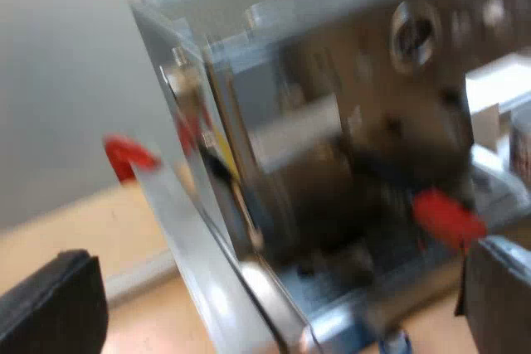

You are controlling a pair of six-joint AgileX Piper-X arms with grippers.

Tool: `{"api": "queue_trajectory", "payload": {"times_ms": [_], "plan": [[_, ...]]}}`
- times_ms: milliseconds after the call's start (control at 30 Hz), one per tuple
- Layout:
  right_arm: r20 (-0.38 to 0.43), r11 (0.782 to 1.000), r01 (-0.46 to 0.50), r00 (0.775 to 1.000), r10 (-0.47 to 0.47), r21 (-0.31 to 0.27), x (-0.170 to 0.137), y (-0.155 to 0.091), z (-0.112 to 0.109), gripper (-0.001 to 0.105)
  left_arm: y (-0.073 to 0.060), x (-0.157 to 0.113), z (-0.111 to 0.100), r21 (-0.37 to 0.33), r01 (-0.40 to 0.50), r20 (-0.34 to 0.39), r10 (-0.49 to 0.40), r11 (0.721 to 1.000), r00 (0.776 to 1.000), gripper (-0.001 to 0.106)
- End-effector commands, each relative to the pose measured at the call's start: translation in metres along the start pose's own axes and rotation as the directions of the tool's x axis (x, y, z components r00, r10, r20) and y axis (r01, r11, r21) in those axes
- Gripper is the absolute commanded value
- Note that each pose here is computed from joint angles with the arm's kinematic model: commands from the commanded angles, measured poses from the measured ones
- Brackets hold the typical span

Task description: Put the handle in the coffee machine

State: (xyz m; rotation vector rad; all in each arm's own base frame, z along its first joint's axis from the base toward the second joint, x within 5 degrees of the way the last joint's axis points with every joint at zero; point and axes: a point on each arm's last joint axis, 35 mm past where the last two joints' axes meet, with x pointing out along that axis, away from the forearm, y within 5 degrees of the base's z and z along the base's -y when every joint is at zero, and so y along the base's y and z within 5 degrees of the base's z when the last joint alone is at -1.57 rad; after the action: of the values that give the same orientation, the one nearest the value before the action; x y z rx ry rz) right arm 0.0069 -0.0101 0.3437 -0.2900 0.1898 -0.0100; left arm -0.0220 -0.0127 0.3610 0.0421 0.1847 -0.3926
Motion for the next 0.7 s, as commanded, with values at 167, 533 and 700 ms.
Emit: {"api": "queue_trajectory", "payload": {"times_ms": [167,533,700], "plan": [[-0.040,1.000,-0.011,0.999,0.012,0.010,0.009,0.005,-0.007,0.075,0.004,0.014,-0.015,-0.030,0.008,-0.098,-0.011,1.000,0.995,0.088],[-0.111,0.977,-0.206,0.971,0.211,0.052,0.032,0.026,-0.034,0.075,0.014,0.040,-0.037,-0.146,-0.066,-0.141,0.045,0.987,0.989,0.088],[-0.159,0.970,-0.238,0.957,0.244,0.057,0.041,0.034,-0.048,0.075,0.018,0.050,-0.047,-0.142,-0.078,-0.156,0.055,0.987,0.986,0.088]]}}
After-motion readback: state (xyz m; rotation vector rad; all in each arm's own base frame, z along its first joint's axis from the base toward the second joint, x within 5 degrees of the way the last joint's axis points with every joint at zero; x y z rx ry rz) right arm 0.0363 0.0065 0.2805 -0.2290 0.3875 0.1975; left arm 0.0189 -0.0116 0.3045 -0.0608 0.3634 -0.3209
